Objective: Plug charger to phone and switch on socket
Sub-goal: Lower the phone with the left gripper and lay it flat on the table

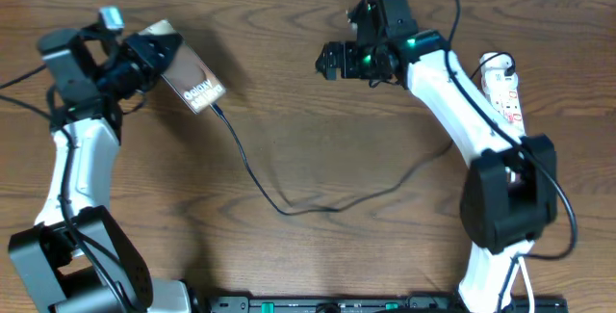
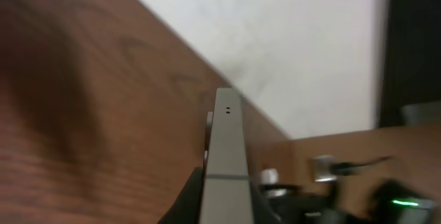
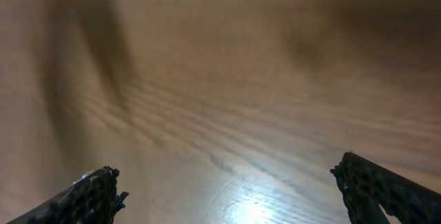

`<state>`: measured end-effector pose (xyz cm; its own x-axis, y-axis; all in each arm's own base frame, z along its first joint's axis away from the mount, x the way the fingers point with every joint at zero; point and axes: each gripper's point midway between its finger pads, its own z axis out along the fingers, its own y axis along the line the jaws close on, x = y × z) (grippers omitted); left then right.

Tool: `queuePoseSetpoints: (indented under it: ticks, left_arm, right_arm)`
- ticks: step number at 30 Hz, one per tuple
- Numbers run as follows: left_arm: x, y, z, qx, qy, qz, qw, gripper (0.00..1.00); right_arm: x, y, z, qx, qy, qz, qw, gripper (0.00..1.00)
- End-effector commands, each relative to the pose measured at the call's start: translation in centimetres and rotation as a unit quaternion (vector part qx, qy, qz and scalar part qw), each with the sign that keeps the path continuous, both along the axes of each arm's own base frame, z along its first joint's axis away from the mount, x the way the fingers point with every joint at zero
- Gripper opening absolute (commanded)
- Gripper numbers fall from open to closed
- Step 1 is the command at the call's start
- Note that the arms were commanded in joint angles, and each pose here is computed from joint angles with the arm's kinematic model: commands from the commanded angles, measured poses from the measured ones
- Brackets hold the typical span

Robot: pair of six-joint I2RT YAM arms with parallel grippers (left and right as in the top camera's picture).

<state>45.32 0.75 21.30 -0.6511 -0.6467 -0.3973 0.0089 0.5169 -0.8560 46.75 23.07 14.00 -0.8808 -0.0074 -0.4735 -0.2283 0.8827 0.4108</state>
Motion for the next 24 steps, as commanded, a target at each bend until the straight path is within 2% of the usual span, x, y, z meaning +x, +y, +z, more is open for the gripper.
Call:
queuePoseSetpoints:
  ticks: [1, 5, 15, 24]
  left_arm:
    - [0.4, -1.5, -2.0, 0.077, -0.005, -0.024, 0.997, 0.07]
    - [0.2, -3.3, -6.2, 0.102, 0.049, -0.044, 0.993, 0.07]
    - [-0.2, -6.2, -15.6, 0.081, 0.151, -0.085, 0.981, 0.08]
    - [-0.7, -6.3, -18.9, 0.074, 0.188, -0.089, 0.975, 0.07]
  right_arm:
    - [0.6, -0.8, 0.4, -0.047, -0.029, -0.014, 0.998, 0.99]
    - [0.5, -1.0, 0.2, -0.052, -0.027, -0.016, 0.998, 0.99]
    - [0.4, -1.1, 0.1, -0.055, -0.025, -0.018, 0.998, 0.99]
    - [0.4, -1.1, 0.1, -0.056, -0.024, -0.017, 0.998, 0.99]
